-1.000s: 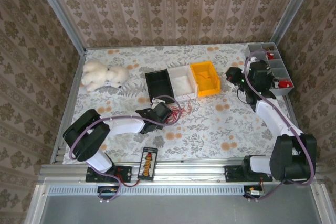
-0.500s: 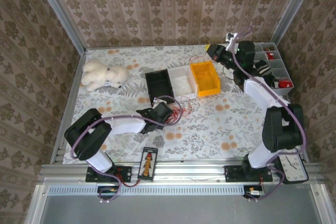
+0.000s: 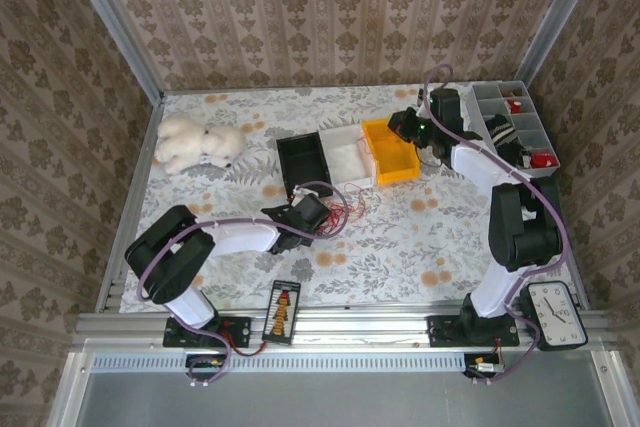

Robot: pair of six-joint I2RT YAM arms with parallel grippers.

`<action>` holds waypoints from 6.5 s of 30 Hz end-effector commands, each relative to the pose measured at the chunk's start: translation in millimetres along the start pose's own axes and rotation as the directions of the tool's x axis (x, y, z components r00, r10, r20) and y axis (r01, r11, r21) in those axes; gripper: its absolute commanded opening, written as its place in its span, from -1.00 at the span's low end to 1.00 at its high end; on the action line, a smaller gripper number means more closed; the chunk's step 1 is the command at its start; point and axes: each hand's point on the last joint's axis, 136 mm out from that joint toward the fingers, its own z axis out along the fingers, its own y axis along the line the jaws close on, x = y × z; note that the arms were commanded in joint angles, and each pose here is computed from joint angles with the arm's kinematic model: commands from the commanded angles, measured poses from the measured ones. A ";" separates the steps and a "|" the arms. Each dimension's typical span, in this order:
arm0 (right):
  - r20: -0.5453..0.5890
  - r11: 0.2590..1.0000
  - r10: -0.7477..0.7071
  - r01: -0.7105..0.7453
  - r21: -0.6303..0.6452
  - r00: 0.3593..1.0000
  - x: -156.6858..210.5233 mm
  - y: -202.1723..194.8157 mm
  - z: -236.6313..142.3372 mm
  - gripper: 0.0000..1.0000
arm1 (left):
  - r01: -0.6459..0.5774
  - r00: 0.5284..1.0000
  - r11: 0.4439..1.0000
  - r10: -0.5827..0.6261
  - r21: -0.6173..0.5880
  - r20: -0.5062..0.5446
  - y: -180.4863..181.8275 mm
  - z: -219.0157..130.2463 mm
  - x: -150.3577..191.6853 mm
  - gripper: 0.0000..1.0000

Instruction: Untangle the cables

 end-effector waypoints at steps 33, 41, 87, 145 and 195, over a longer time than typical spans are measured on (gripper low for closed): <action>-0.155 0.937 -0.319 0.336 0.099 0.935 37.7 11.4 24.6 -0.97 | -0.014 0.999 0.999 0.013 -0.029 -0.041 1.5 7.0 7.0 -1.00; -0.246 0.960 -0.261 0.277 0.032 0.933 57.1 5.1 38.0 -0.98 | -0.019 0.999 0.999 0.018 -0.031 -0.050 0.8 9.1 8.0 -1.00; 0.090 0.932 0.147 -0.168 0.321 0.985 -16.4 -117.5 -19.9 0.08 | -0.014 0.998 1.000 0.013 -0.019 -0.064 2.1 14.1 9.1 -1.00; 0.083 0.829 0.458 -0.459 0.318 0.885 30.3 -171.1 -31.2 0.12 | -0.037 0.993 0.999 0.038 0.005 -0.113 -5.8 23.1 13.0 -1.00; 0.114 0.953 0.212 -0.231 0.198 0.971 13.6 -115.2 -42.6 -1.00 | -0.032 0.995 0.999 0.031 -0.011 -0.091 -2.6 21.5 8.2 -1.00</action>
